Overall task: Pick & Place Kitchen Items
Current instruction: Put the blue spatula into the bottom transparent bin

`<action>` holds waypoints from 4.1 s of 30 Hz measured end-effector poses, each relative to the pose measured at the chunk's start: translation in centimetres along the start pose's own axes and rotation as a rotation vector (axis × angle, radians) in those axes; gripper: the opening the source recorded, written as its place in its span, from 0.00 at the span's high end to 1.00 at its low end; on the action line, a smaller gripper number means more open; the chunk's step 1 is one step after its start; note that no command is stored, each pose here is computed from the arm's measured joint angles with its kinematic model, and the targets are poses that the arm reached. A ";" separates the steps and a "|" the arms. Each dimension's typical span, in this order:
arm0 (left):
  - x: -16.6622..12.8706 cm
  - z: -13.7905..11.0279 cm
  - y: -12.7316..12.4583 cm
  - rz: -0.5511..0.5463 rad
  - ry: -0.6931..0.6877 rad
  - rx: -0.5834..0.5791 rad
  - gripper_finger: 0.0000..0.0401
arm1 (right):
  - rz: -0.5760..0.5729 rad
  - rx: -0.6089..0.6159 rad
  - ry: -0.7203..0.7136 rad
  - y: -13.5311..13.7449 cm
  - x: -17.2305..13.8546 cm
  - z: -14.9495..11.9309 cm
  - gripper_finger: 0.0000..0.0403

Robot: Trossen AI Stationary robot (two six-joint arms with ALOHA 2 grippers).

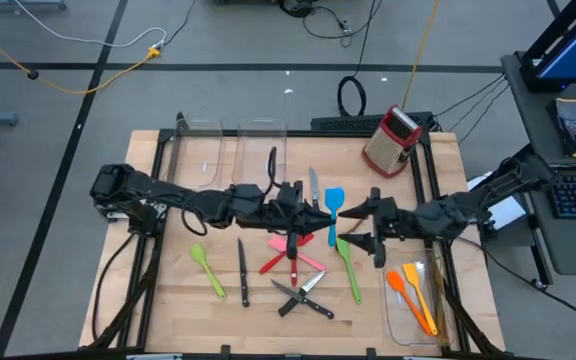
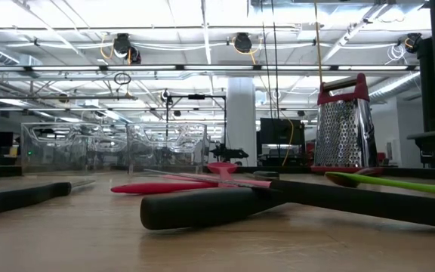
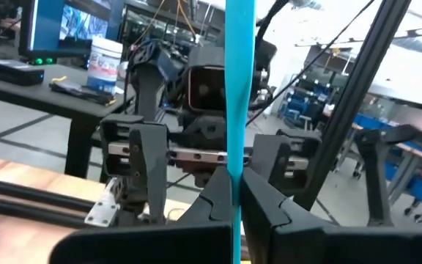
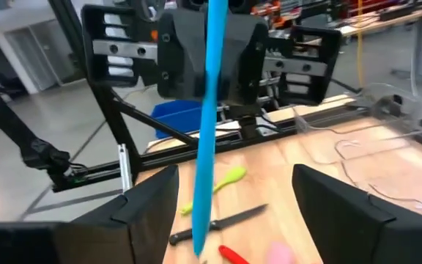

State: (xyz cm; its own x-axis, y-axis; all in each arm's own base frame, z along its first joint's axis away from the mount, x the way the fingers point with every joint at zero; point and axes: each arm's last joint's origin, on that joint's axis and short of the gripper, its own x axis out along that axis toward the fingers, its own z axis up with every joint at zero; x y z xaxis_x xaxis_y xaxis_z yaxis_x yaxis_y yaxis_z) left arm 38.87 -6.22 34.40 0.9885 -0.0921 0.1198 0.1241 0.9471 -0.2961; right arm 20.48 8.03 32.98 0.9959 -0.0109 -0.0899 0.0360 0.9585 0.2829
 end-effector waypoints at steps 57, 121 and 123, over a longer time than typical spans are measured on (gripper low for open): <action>-0.4 -2.4 3.7 0.157 0.310 -0.014 0.56 | -0.157 0.230 0.084 -2.9 1.8 -0.9 0.95; -10.3 -4.6 7.1 0.108 0.514 0.032 0.42 | -0.136 1.296 1.019 1.8 -9.2 -4.6 0.95; -11.2 -4.5 7.0 0.105 0.452 0.043 0.42 | -0.153 1.318 1.095 2.4 -9.6 -5.0 0.95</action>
State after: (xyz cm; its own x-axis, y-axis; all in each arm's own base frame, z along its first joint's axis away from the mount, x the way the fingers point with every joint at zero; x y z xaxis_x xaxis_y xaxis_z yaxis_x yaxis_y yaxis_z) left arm 29.03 0.04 26.76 0.9352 -0.1107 -0.3364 0.0270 0.9694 -0.2440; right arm 10.64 11.83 29.76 0.4815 0.6486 -0.5895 0.7145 0.0991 0.6926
